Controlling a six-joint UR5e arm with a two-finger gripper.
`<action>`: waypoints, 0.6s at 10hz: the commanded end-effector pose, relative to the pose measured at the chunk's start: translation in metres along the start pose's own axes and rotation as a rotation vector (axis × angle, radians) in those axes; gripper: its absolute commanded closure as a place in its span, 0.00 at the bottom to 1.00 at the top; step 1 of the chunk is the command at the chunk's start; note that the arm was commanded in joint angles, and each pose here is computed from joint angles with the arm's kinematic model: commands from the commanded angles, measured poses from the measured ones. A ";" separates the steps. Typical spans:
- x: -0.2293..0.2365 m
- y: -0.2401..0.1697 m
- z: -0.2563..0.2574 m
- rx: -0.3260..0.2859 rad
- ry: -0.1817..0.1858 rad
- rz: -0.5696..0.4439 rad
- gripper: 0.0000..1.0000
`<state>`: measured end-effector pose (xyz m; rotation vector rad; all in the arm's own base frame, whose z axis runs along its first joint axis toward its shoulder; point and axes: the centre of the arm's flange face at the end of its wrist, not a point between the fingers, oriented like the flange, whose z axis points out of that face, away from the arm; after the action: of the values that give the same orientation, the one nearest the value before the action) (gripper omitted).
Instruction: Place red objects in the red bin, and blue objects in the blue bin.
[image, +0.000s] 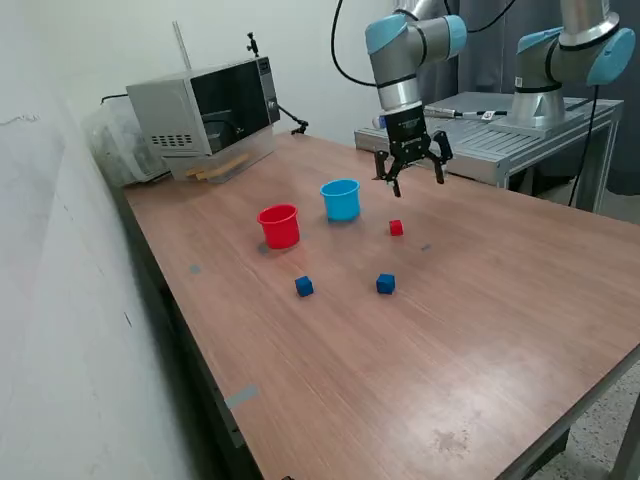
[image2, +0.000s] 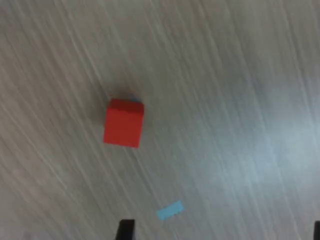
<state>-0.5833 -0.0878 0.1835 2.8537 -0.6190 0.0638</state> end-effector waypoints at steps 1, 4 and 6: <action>-0.017 -0.018 0.030 -0.011 0.024 0.039 0.00; -0.024 -0.023 0.040 0.025 -0.005 0.046 0.00; -0.029 -0.030 0.047 0.092 -0.017 0.047 0.00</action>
<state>-0.5947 -0.0674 0.1404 2.8732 -0.6834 0.0771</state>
